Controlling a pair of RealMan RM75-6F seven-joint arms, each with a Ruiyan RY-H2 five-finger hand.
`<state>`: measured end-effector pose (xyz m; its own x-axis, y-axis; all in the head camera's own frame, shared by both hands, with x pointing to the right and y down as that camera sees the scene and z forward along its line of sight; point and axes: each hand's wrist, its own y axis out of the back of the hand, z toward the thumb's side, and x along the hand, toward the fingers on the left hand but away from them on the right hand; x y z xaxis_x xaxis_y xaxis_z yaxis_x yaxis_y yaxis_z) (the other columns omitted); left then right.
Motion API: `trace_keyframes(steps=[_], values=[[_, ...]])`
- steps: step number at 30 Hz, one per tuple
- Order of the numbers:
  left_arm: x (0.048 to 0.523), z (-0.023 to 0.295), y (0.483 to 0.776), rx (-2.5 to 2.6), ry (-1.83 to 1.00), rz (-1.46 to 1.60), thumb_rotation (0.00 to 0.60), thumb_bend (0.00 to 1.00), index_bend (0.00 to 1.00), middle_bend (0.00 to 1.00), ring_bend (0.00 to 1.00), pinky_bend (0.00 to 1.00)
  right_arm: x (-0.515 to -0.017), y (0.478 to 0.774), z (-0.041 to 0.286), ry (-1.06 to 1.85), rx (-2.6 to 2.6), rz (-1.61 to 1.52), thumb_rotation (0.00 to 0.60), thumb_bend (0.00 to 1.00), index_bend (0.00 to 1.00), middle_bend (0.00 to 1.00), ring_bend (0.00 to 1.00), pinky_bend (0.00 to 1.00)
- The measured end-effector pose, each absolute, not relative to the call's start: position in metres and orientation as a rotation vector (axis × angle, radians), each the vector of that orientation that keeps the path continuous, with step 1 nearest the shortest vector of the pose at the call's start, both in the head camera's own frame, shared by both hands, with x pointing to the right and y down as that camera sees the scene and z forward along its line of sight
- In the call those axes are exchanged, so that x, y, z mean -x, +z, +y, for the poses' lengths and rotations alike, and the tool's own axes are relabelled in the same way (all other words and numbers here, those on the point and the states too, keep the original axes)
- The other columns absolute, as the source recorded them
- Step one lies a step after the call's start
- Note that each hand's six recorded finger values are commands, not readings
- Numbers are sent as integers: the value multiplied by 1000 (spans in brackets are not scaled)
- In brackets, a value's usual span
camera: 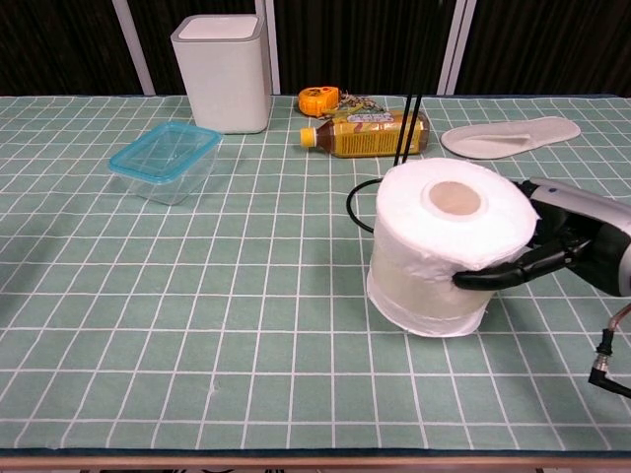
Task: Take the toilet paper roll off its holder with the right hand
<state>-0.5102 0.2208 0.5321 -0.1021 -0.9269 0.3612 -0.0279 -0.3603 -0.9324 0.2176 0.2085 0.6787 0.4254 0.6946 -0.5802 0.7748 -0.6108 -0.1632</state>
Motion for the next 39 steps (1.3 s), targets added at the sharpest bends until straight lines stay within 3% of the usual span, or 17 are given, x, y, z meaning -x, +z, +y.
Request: trace_keyframes(steps=[2, 4, 8, 20, 30, 33, 39], values=[[510, 221, 532, 1433, -1557, 1097, 600, 176, 43, 0, 0, 15, -213, 684, 209, -963, -2548, 1298, 600, 0, 272, 218, 112, 10], [510, 221, 532, 1432, -1556, 1098, 600, 176, 43, 0, 0, 15, -210, 688, 209, -986, -2555, 1277, 600, 0, 131, 97, 33, 0], [511, 221, 531, 1430, -1557, 1102, 600, 176, 43, 0, 0, 14, -203, 691, 210, -1014, -2569, 1198, 600, 0, 0, 0, 0, 0], [511, 221, 531, 1428, -1560, 1108, 600, 176, 43, 0, 0, 15, -221, 659, 186, -990, -2587, 1134, 600, 0, 0, 0, 0, 0], [512, 221, 529, 1428, -1558, 1122, 600, 176, 43, 0, 0, 14, -303, 578, 158, -1015, -2737, 1473, 600, 0, 0, 0, 0, 0], [511, 221, 530, 1434, -1559, 1114, 600, 176, 43, 0, 0, 14, -327, 561, 165, -1173, -2835, 1581, 600, 0, 0, 0, 0, 0], [508, 220, 532, 1441, -1557, 1098, 600, 175, 43, 0, 0, 14, -366, 539, 195, -1803, -3001, 1725, 600, 0, 0, 0, 0, 0]])
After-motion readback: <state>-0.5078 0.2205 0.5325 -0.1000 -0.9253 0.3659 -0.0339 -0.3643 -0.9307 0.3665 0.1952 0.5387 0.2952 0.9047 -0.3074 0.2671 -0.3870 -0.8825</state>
